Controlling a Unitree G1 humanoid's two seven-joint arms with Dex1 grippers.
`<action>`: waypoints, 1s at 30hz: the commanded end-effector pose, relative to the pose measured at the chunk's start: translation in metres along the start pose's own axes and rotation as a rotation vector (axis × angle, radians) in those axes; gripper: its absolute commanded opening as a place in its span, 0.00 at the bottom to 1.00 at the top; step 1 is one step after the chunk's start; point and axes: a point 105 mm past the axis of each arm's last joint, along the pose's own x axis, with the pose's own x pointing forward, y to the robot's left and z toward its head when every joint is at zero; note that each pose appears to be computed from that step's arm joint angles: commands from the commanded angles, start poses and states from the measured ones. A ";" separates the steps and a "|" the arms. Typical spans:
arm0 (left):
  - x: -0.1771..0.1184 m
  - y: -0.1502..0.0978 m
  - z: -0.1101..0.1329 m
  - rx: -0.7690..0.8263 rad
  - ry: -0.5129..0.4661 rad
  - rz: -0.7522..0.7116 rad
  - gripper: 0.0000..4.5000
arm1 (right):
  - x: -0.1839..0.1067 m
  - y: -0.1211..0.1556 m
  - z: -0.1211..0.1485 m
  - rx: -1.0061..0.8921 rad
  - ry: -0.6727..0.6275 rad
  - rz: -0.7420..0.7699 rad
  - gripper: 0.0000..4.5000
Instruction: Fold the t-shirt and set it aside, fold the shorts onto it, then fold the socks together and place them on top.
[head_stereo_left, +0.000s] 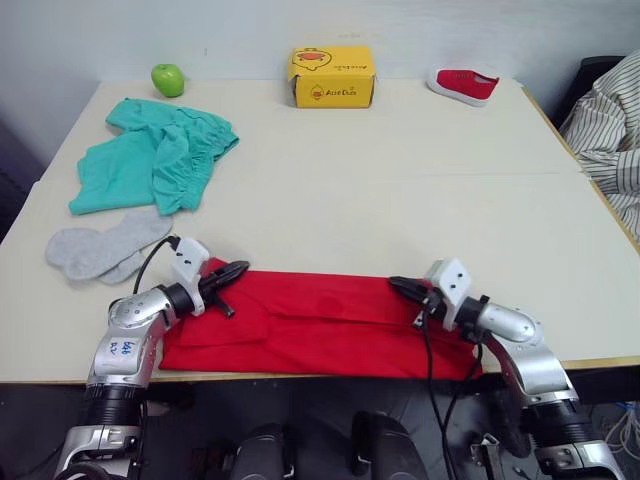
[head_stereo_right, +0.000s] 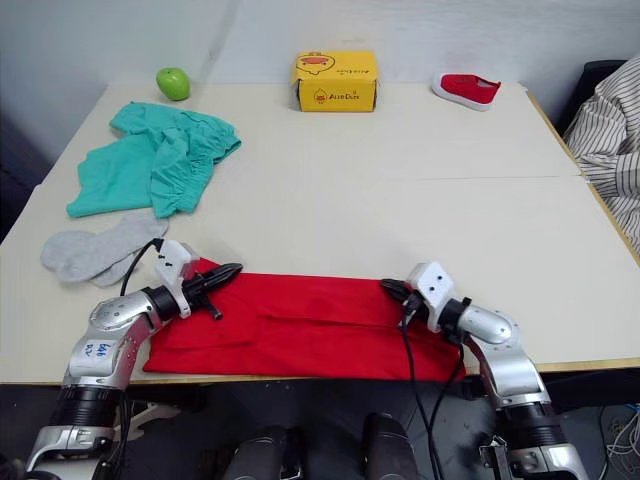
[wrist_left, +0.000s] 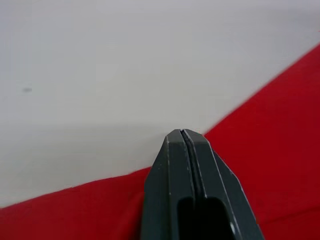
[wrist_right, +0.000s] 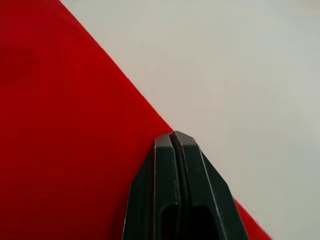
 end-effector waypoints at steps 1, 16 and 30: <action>-0.011 0.020 -0.009 0.001 0.036 0.106 0.00 | -0.033 -0.038 -0.014 -0.027 0.029 -0.127 0.01; -0.077 -0.059 0.050 0.144 -0.077 -0.522 0.53 | -0.078 -0.064 0.001 0.132 0.211 0.302 0.57; -0.082 -0.067 0.045 0.159 -0.075 -0.482 1.00 | -0.016 -0.044 -0.005 0.084 0.313 0.626 0.58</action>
